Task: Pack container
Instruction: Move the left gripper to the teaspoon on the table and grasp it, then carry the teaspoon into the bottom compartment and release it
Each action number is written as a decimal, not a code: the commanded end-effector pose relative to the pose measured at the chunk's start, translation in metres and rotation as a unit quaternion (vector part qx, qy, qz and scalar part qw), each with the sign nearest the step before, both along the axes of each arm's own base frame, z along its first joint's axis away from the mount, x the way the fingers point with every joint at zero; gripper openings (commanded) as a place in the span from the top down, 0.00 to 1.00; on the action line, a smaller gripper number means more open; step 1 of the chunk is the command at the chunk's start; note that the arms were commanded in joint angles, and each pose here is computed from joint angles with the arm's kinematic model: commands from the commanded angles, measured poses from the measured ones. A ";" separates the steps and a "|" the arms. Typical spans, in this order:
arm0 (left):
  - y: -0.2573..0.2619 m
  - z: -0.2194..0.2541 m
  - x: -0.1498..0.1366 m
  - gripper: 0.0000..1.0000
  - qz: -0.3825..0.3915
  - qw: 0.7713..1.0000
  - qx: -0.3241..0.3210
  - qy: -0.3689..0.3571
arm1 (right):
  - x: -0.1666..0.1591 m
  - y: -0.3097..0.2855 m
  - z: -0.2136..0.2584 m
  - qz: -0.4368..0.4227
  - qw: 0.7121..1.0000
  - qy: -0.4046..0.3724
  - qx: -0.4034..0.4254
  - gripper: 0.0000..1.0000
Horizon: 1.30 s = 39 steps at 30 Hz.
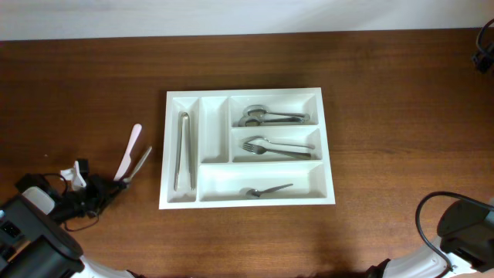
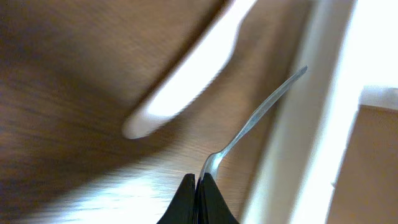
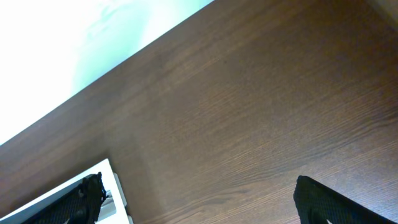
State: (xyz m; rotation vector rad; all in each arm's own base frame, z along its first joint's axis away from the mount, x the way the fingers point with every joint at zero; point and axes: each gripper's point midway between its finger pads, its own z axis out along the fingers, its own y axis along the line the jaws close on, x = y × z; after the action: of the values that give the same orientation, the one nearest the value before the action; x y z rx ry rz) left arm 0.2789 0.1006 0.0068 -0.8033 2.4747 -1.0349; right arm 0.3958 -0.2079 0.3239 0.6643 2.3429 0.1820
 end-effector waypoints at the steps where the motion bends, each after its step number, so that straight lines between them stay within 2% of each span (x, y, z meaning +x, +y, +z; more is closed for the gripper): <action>1: -0.002 0.075 0.031 0.98 -0.010 0.991 -0.035 -0.132 | 0.001 0.001 -0.002 0.000 1.000 -0.001 0.008 0.01; 5: -0.014 0.145 0.037 0.98 -0.037 0.976 -0.026 -0.213 | 0.001 0.001 -0.002 0.000 1.000 -0.001 0.008 0.01; 9: -0.045 0.190 0.031 0.98 -0.079 0.966 0.007 -0.244 | 0.001 0.001 -0.002 0.000 1.000 -0.001 0.008 0.01; 13: -0.099 0.213 0.016 0.98 -0.146 0.956 0.006 -0.253 | 0.001 0.001 -0.002 0.000 1.000 -0.001 0.008 0.01; 17: -0.146 0.203 0.000 0.98 -0.225 0.951 0.021 -0.211 | 0.001 0.001 -0.002 0.000 1.000 -0.001 0.008 0.01; 20: -0.173 0.175 -0.014 0.98 -0.290 0.944 0.070 -0.143 | 0.001 0.001 -0.002 0.000 1.000 -0.001 0.008 0.01; 24: -0.202 0.169 -0.017 0.98 -0.340 0.926 0.082 -0.141 | 0.001 0.001 -0.002 0.000 1.000 -0.001 0.008 0.01; 32: -0.232 0.139 -0.017 0.98 -0.378 0.911 0.140 -0.086 | 0.001 0.001 -0.002 0.000 1.000 -0.001 0.008 0.01; 39: -0.263 0.102 -0.008 0.98 -0.418 0.897 0.130 -0.059 | 0.001 0.001 -0.002 0.000 1.000 -0.001 0.008 0.01</action>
State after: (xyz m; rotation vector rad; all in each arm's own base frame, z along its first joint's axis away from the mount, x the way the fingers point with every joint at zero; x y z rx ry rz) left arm 0.2676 -0.1555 0.1290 0.4731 2.7227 -0.9152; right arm 0.3958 -0.2079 0.3239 0.6648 2.3428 0.1822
